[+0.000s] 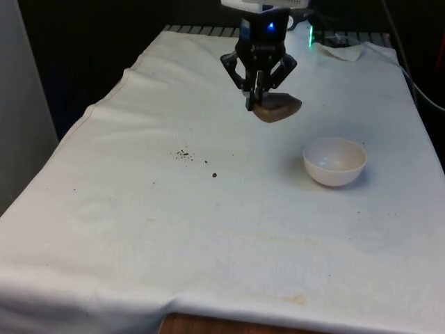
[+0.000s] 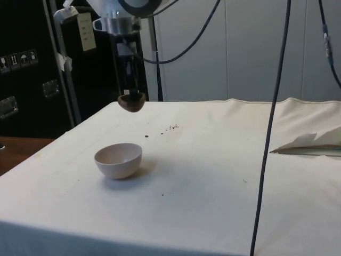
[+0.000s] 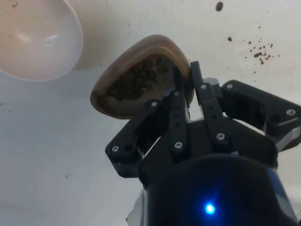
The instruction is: Pour the coffee beans from the cup into the bowl.
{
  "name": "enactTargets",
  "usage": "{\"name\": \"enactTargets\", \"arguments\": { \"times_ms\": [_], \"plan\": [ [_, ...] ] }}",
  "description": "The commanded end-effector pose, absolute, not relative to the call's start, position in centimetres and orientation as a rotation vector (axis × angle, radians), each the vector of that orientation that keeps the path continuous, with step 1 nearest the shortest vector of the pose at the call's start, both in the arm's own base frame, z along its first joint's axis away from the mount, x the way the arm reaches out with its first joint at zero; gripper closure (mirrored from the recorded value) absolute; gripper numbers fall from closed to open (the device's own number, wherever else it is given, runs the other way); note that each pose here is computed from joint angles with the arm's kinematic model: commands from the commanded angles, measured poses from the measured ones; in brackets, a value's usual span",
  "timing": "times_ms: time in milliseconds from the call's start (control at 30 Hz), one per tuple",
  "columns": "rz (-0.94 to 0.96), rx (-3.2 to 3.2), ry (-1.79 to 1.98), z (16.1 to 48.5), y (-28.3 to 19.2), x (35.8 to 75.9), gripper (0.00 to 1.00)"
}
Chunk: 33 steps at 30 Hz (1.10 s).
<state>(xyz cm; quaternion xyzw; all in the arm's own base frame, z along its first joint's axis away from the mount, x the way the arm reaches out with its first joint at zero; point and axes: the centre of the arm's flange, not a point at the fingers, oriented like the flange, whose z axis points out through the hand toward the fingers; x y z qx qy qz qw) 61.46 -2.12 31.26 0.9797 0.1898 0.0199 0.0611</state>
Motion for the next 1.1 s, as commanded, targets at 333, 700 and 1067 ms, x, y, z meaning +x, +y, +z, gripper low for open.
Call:
{"name": "enactTargets", "arguments": {
  "times_ms": [333,700,1067],
  "plan": [
    [0.073,2.977,0.497,30.9,-0.5,62.1,1.0],
    [0.091,2.98,0.418,30.8,0.5,63.1,1.0],
    [0.129,2.962,0.381,31.0,2.2,62.5,1.0]
  ]
}}
